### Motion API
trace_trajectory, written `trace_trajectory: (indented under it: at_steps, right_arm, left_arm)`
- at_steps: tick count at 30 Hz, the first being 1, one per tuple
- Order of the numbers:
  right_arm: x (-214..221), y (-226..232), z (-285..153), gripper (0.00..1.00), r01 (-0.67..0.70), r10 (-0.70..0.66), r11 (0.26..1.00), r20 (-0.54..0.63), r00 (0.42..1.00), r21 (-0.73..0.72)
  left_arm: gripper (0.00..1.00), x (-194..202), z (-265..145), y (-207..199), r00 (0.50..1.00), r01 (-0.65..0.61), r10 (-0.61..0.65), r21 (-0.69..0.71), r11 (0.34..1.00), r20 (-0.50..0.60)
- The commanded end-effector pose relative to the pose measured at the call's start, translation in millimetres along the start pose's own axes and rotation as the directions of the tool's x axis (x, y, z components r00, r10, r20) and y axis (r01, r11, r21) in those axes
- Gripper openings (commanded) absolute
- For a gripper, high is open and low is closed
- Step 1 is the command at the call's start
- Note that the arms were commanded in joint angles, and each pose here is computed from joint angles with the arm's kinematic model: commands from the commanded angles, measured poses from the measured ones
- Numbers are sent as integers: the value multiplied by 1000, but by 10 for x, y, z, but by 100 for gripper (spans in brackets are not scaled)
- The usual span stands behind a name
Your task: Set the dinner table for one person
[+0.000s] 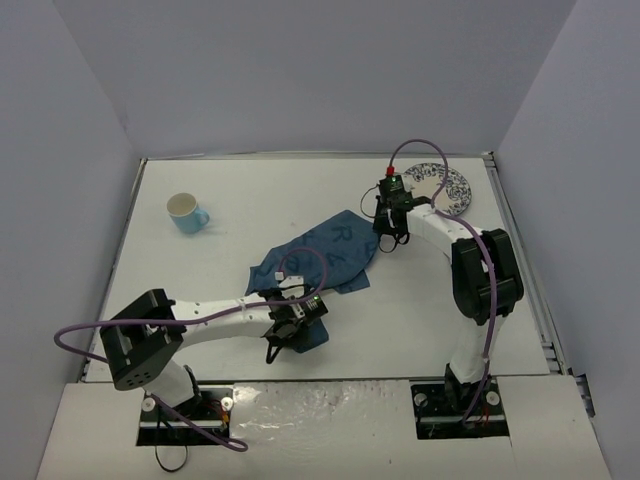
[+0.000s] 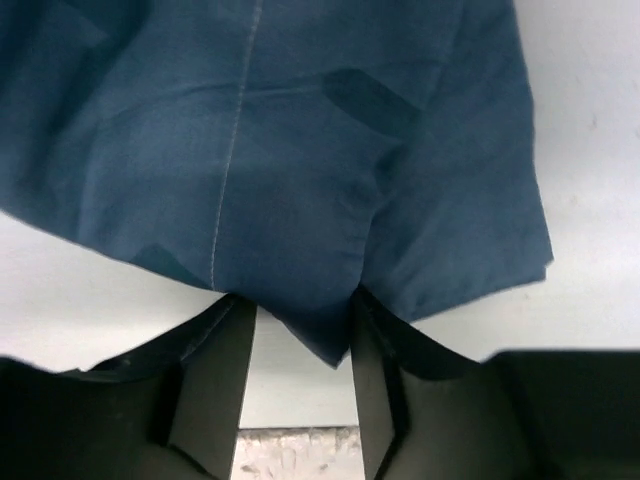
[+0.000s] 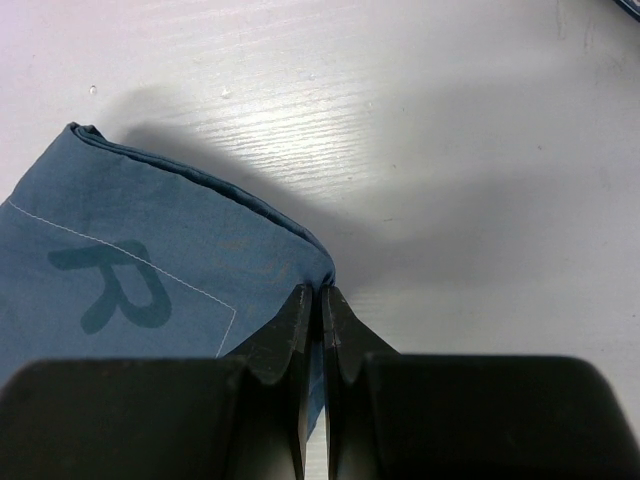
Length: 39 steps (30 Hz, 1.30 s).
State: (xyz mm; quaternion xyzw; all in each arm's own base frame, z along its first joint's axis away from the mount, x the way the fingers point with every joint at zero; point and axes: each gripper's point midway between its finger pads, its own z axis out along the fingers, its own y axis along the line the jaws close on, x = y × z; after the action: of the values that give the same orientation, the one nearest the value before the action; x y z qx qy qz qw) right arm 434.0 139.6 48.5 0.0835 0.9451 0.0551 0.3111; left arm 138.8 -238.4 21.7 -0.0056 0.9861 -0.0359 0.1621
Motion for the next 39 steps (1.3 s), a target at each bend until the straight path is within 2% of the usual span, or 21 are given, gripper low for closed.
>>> trace_trajectory:
  at_steps: [1,2,4,7,10,11,12,13,15,18,19,20,21,23,26,29,31,35,37,38,39]
  right_arm:
    - [-313,58,-159,0,-36,38,999,77,996,-32]
    - [-334,56,-169,0,-36,39,999,81,996,-34]
    - [-395,55,-197,0,-37,41,998,92,995,-41]
    - [-601,138,-285,0,-30,40,996,128,991,-78]
    - [-941,315,-441,0,19,7,991,189,982,-132]
    - [-1067,407,-518,0,25,11,986,212,977,-166]
    - [-1236,521,-580,0,47,3,979,238,971,-201]
    - [-1393,612,-688,0,64,1,971,272,962,-231]
    - [-1684,830,-801,0,106,-9,951,317,948,-291]
    - [-2167,1133,-1111,0,159,5,914,404,915,-374]
    - [-2243,1208,-1190,0,173,11,900,417,909,-401]
    - [-2542,1385,-1470,0,213,37,867,483,875,-451]
    - [-2621,1503,-1566,0,243,42,836,499,866,-492]
    - [-2869,1683,-2060,0,335,58,775,588,807,-536]
    - [-2951,1769,-2510,0,455,28,721,677,735,-523]
    - [-2886,1691,-2772,0,523,-11,707,732,682,-476]
    - [-2730,1609,-2592,0,530,-44,714,726,687,-458]
    - [-2378,1327,-2310,0,512,-124,762,687,716,-397]
    - [-2090,1008,-1917,0,468,-178,820,630,755,-329]
    - [-1964,844,-1728,0,438,-194,850,598,777,-293]
    - [-1823,762,-1592,0,425,-205,860,571,795,-284]
  left_arm:
    - [14,-173,69,69,993,59,-54,-50,997,109]
    - [7,-207,71,119,992,58,-49,-69,996,120]
    - [0,-291,33,238,991,49,-35,-107,993,131]
    - [0,-573,-217,365,982,19,8,-144,989,189]
    - [0,-1087,-749,480,955,-58,101,-157,986,279]
    - [0,-1169,-770,577,950,-81,133,-189,979,283]
    - [0,-1383,-1025,711,936,-107,170,-212,972,309]
    - [0,-1558,-1162,733,926,-69,139,-205,976,351]
    - [0,-1977,-1720,909,878,-105,208,-249,963,430]
    - [0,-2323,-2242,1229,830,-105,274,-346,932,485]
    - [0,-2444,-2467,1273,803,-90,277,-353,931,527]
    - [0,-2572,-2812,1353,765,-64,280,-363,929,580]
    - [0,-2607,-2991,1456,746,-62,315,-410,910,587]
    - [0,-2644,-3309,1553,704,-40,328,-425,904,630]
    - [0,-2563,-3669,1710,652,-13,328,-423,906,683]
    - [0,-2354,-3737,1752,627,-57,329,-379,924,707]
    - [0,-2203,-3657,1722,632,-111,332,-342,933,700]
    - [0,-1859,-3241,1435,710,-229,283,-170,959,645]
    - [0,-1537,-2641,1101,788,-298,275,-49,953,551]
    - [0,-1397,-2435,960,810,-314,267,0,949,522]
    - [0,-1361,-2443,809,806,-318,237,59,946,542]
